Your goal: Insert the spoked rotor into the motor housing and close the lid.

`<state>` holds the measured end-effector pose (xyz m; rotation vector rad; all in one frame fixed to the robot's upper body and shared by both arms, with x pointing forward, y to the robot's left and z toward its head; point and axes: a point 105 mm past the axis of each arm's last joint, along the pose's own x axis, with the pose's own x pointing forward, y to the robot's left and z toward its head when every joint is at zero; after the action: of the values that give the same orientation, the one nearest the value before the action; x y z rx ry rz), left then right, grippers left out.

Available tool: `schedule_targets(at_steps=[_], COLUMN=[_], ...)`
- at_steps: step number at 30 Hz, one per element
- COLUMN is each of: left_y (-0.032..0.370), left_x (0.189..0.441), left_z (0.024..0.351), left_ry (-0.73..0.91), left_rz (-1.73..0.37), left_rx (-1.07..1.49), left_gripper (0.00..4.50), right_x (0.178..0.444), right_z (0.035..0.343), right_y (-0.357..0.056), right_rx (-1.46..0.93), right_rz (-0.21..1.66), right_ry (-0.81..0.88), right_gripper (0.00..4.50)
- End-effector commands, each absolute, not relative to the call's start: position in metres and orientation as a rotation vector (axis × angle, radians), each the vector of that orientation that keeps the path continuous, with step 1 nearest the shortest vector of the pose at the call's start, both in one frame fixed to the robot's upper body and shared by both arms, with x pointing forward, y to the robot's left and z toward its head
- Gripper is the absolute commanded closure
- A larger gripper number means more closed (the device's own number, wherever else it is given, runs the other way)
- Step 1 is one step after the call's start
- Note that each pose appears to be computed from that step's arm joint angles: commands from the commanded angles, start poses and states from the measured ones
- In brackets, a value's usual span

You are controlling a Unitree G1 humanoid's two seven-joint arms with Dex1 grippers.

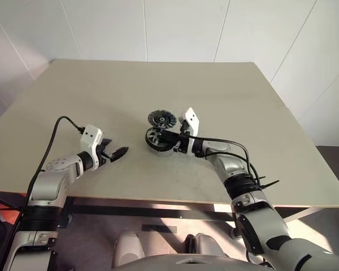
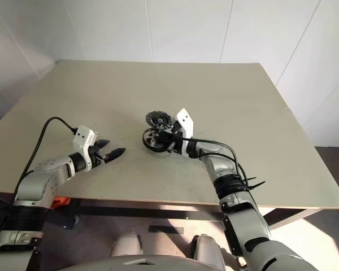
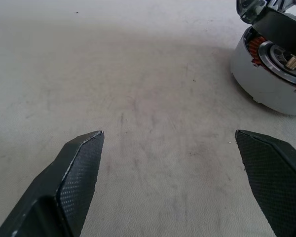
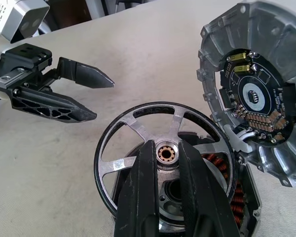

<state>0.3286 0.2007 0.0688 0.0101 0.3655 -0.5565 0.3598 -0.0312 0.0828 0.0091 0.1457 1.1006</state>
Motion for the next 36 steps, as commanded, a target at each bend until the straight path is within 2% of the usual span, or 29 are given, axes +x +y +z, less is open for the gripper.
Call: schedule_targets(at_steps=[1, 11, 23, 29, 36], left_y=[0.201, 0.198, 0.201, 0.201, 0.201], left_x=[0.332, 0.333, 0.331, 0.331, 0.332], left_z=[0.080, 0.079, 0.079, 0.079, 0.079], left_ry=[0.327, 0.327, 0.327, 0.327, 0.328], left_rz=[-0.555, -0.562, -0.554, -0.554, -0.554], left_rx=[0.031, 0.026, 0.027, 0.029, 0.030], left_gripper=[0.00, 0.00, 0.00, 0.00, 0.00], right_x=[0.364, 0.366, 0.354, 0.358, 0.366], right_z=[0.105, 0.106, 0.085, 0.081, 0.088], right_y=[-0.033, -0.037, -0.035, -0.036, -0.036], right_rx=[0.014, -0.054, -0.096, -0.086, -0.089], right_rz=[1.100, 1.094, 1.150, 1.132, 1.082], right_ry=[0.062, 0.044, 0.113, 0.149, 0.117], right_gripper=[4.24, 4.24, 4.24, 4.24, 1.74])
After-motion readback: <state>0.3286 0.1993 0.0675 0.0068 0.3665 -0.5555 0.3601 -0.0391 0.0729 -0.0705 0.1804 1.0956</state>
